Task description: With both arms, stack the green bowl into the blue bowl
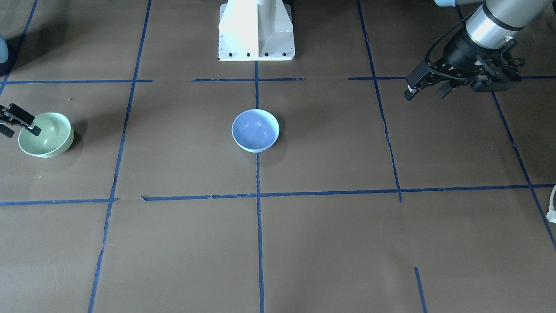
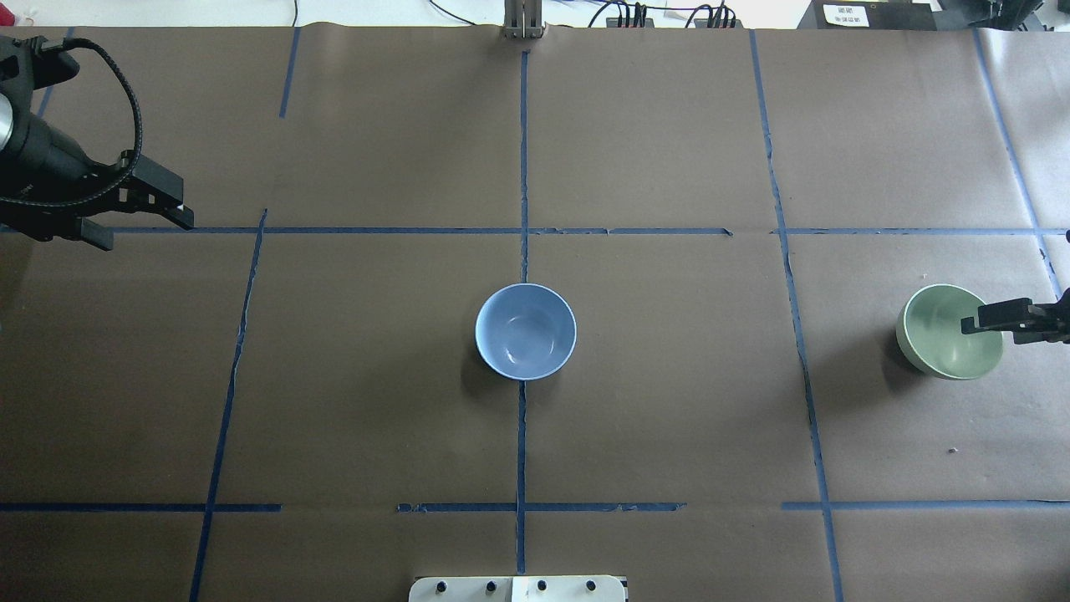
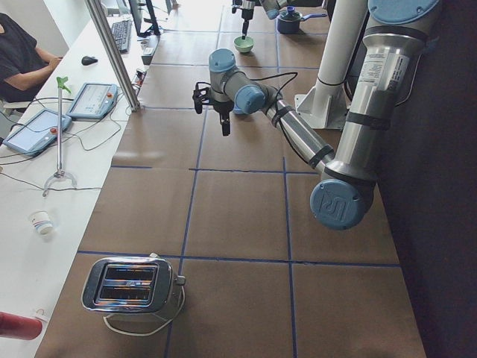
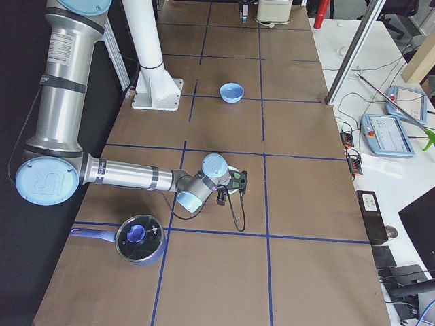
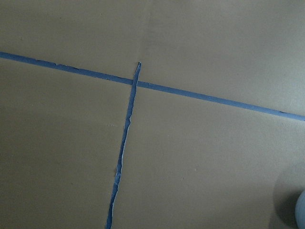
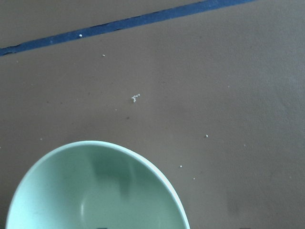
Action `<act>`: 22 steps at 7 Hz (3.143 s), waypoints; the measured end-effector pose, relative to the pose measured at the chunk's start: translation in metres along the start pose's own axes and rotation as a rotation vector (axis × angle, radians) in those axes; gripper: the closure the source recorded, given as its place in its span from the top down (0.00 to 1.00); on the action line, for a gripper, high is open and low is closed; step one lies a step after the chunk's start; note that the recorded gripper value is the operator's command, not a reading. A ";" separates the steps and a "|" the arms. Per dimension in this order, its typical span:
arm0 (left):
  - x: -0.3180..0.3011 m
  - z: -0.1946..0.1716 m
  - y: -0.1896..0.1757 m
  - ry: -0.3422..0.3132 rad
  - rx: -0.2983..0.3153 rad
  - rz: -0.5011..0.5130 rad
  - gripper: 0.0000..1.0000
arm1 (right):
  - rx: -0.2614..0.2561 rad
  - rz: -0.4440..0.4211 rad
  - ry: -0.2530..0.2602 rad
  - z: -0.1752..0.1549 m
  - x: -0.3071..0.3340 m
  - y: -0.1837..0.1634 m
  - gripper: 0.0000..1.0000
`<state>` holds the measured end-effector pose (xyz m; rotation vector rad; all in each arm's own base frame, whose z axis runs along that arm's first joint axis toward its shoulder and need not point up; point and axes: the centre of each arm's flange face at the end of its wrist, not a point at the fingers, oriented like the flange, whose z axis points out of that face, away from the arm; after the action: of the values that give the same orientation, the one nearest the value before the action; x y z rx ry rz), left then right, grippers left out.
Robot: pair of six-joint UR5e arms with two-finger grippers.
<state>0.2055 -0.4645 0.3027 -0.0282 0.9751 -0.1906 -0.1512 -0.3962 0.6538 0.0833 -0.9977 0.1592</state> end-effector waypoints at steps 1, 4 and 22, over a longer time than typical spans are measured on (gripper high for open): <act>-0.001 0.000 0.000 0.000 0.000 0.000 1.00 | -0.001 -0.001 0.004 0.003 0.001 0.001 0.01; -0.003 0.004 -0.001 -0.006 -0.004 -0.003 1.00 | -0.009 -0.006 -0.010 0.001 -0.004 0.002 0.00; -0.053 0.020 -0.006 -0.137 0.073 0.019 1.00 | 0.024 0.082 -0.096 0.058 -0.554 0.076 0.03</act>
<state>0.1921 -0.4622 0.3576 0.0351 0.8313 -0.2038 -0.5067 -0.3825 0.2190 0.0723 -1.0957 0.2441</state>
